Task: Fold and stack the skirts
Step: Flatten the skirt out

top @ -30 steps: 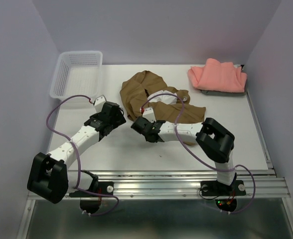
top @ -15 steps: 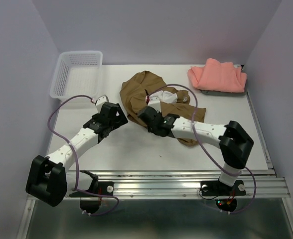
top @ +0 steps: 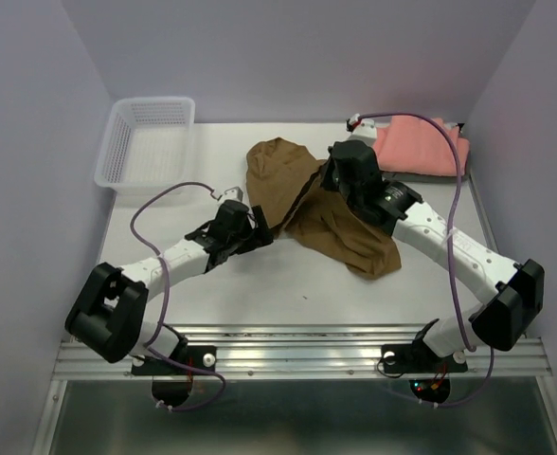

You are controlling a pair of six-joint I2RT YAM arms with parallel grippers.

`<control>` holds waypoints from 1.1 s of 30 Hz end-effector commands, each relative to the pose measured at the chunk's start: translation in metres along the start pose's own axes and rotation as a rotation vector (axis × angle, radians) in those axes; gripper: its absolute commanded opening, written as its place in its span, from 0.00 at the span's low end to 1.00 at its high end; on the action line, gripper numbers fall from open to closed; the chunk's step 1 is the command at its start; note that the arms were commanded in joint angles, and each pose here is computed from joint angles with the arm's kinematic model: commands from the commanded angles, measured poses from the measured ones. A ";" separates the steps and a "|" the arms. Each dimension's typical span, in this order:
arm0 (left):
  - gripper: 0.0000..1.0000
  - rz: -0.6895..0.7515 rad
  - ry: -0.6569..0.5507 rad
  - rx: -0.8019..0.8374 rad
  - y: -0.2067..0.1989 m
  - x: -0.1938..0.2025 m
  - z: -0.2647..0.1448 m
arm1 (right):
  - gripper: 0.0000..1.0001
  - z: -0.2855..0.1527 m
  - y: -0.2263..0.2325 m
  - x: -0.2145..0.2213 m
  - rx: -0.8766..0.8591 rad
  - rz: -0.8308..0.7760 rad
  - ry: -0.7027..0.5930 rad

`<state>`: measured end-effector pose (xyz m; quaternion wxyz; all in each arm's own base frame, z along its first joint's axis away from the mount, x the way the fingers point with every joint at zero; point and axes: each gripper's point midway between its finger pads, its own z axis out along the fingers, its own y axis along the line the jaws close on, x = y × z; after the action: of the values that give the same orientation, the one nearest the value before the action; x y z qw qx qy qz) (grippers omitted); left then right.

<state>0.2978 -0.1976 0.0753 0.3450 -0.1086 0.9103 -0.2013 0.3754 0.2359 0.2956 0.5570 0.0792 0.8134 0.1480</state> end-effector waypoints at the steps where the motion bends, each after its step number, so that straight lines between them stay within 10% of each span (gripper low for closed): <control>1: 0.99 -0.035 -0.055 0.121 -0.043 -0.019 0.001 | 0.01 -0.008 0.013 -0.038 -0.054 0.027 -0.085; 15: 0.99 0.055 -0.023 -0.313 0.013 -0.012 0.054 | 0.01 0.003 0.006 -0.066 -0.096 0.037 -0.094; 33: 0.91 0.007 -0.140 -0.389 0.043 -0.063 0.030 | 0.01 0.001 -0.027 -0.074 -0.030 0.017 -0.109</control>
<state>0.3560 -0.1778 0.0456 0.3496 -0.1602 0.9221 -0.0441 0.4030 0.2035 0.3060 0.5527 0.0696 0.8172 0.1478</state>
